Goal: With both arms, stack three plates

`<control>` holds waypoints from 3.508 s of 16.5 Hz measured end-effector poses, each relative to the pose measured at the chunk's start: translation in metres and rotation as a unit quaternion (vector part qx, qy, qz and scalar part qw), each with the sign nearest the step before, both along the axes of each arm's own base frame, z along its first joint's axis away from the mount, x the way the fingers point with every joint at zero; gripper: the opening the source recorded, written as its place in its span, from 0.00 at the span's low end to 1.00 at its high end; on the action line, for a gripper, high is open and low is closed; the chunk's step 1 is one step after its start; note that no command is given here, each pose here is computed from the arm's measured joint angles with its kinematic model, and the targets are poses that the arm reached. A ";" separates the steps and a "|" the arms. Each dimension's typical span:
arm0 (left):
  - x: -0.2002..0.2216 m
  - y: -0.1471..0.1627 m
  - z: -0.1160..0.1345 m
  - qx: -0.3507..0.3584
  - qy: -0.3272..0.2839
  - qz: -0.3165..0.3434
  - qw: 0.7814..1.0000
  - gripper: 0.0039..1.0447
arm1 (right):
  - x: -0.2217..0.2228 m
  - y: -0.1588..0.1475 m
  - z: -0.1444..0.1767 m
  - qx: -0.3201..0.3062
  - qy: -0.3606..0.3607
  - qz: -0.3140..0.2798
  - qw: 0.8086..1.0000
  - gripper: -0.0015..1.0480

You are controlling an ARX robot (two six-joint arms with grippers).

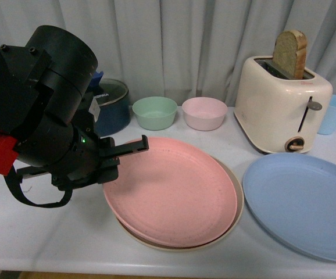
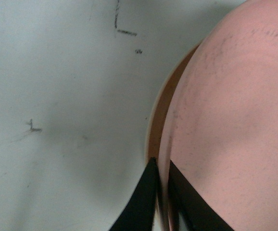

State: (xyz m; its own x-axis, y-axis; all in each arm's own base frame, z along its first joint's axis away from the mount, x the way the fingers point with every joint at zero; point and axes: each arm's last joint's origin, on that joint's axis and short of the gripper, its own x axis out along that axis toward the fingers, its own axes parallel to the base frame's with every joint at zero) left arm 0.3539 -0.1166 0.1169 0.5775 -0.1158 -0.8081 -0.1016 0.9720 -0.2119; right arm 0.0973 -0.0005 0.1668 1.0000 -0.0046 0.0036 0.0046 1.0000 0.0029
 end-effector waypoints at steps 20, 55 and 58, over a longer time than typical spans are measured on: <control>-0.180 0.105 0.055 0.113 -0.450 0.008 0.886 0.01 | 0.000 0.000 0.000 0.000 0.000 0.000 1.000 0.94; -0.256 0.116 0.050 0.112 -0.459 0.006 0.881 0.76 | 0.048 -0.025 0.015 0.062 0.295 0.015 0.953 0.94; -0.256 0.116 0.050 0.112 -0.460 0.006 0.881 0.85 | 0.062 -0.032 0.017 0.057 0.305 0.009 0.950 0.94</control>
State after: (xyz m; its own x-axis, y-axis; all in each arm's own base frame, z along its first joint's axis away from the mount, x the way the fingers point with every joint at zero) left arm 0.0975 -0.0002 0.1665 1.0000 -0.0019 0.0002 0.0019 0.9999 -0.0143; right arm 0.1592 -0.0325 0.1839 0.8153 0.0476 -0.5770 0.0225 0.9932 0.1138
